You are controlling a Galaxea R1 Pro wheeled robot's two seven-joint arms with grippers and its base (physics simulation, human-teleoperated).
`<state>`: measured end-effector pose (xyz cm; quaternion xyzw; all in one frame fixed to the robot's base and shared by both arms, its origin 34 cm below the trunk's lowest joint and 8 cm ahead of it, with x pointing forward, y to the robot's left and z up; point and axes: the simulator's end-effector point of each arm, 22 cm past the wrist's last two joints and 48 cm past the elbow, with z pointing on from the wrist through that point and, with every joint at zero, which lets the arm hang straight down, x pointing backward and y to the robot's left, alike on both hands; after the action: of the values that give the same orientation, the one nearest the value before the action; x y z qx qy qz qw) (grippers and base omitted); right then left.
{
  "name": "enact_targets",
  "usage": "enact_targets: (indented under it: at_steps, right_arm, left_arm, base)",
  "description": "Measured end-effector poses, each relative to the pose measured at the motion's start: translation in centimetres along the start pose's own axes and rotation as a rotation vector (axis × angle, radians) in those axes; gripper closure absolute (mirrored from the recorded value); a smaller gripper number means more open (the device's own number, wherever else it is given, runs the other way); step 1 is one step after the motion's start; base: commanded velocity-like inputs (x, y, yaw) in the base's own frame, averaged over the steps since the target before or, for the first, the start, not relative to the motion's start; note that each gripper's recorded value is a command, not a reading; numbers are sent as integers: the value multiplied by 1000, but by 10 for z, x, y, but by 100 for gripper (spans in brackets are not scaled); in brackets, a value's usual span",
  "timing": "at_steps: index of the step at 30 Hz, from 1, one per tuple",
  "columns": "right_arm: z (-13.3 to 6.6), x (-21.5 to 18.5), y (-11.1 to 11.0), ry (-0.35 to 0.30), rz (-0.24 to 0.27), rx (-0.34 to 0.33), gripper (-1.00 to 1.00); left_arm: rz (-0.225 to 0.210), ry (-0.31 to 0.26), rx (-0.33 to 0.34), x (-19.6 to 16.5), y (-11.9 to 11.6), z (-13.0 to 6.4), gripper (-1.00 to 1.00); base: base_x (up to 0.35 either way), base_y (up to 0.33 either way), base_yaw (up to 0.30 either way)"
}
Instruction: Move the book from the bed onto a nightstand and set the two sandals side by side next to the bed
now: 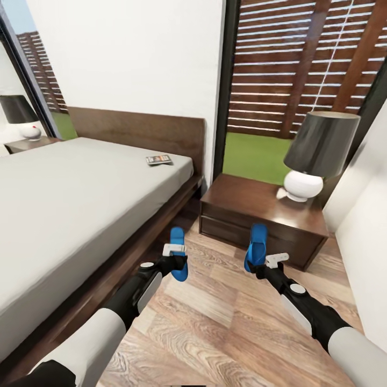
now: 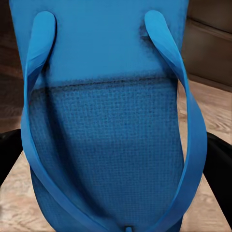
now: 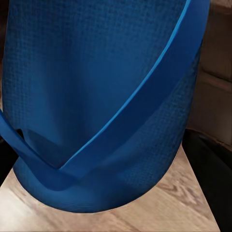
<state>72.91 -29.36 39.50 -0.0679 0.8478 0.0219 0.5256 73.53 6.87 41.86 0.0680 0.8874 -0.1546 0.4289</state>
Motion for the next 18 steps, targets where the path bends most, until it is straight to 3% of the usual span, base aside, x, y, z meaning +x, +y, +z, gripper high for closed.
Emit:
enact_targets:
  at_steps: [15, 18]
  right_arm:
    - [1, 3, 0, 5, 1, 0, 100]
    - [1, 4, 0, 7, 1, 0, 100]
  left_arm:
    - [-2, 6, 1, 3, 0, 2, 100]
    - [-2, 7, 1, 4, 1, 2, 100]
  base:
    - [24, -300, 259]
    - [0, -144, 259]
